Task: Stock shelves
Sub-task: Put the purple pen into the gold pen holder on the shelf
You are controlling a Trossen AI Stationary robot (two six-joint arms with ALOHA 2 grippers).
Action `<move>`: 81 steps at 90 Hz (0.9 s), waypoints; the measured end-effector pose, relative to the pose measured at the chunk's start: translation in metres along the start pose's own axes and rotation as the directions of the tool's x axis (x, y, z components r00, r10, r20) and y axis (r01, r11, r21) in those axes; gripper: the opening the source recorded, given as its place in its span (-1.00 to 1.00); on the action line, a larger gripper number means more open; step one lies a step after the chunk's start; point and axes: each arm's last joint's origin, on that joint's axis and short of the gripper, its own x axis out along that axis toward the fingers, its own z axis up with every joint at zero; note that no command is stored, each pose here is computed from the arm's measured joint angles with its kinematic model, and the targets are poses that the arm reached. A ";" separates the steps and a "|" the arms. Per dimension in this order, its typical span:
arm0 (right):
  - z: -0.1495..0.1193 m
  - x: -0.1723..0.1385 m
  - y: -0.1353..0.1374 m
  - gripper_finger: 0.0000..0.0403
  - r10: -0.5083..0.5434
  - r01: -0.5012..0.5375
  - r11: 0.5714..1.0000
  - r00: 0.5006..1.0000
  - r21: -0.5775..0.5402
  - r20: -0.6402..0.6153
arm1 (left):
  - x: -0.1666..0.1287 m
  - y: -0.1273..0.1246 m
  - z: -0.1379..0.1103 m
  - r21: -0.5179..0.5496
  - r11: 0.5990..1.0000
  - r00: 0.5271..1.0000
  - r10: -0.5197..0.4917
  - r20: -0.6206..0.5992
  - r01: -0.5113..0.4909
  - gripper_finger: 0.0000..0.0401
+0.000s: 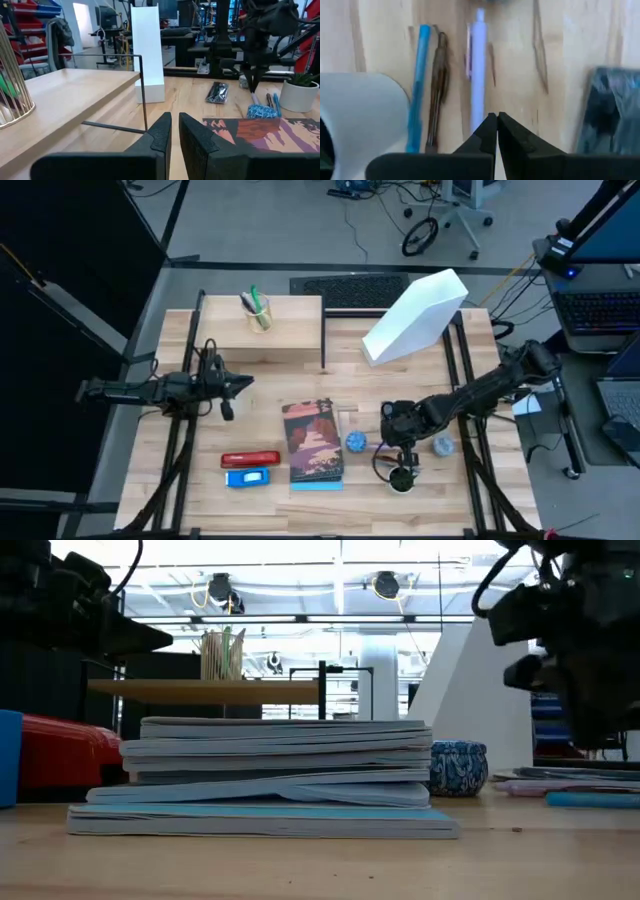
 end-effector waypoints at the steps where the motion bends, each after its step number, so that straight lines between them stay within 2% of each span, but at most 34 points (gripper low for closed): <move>1: 0.000 0.000 0.000 -0.99 -0.002 0.002 1.000 1.000 0.006 -0.003 | 0.000 0.000 0.000 0.000 1.000 1.000 0.000 0.000 0.000 -0.89; 15: 0.003 0.000 -0.001 -0.99 0.015 -0.016 0.995 1.000 0.094 0.019 | 0.000 0.000 0.000 0.000 1.000 1.000 0.000 0.000 0.000 -0.89; 23: 0.010 0.000 -0.002 -0.92 0.051 -0.060 0.989 0.997 0.135 0.064 | 0.000 0.000 0.000 0.000 1.000 1.000 0.000 0.000 0.000 -0.89; 30: 0.016 -0.001 -0.001 -0.81 0.079 -0.095 0.988 0.989 0.125 0.124 | 0.000 0.000 0.000 0.000 1.000 1.000 0.000 0.000 0.000 -0.89; 42: 0.025 -0.001 0.003 -0.58 0.115 -0.126 0.991 0.972 0.041 0.206 | 0.000 0.000 0.000 0.000 1.000 1.000 0.000 0.000 0.000 -0.89; 57: 0.028 0.015 0.004 -0.37 0.090 -0.102 0.993 0.982 0.063 0.164 | 0.000 0.000 0.000 0.000 1.000 1.000 0.001 0.000 -0.001 -0.89; 68: 0.034 0.026 0.006 -0.30 0.089 -0.109 0.989 0.978 0.097 0.190 | 0.000 0.000 0.000 0.000 1.000 1.000 0.001 0.000 -0.001 -0.89; 81: 0.040 0.032 0.007 -0.32 0.051 -0.085 0.988 0.967 0.126 0.250 | 0.000 0.000 0.000 0.000 1.000 1.000 0.000 0.000 0.000 -0.89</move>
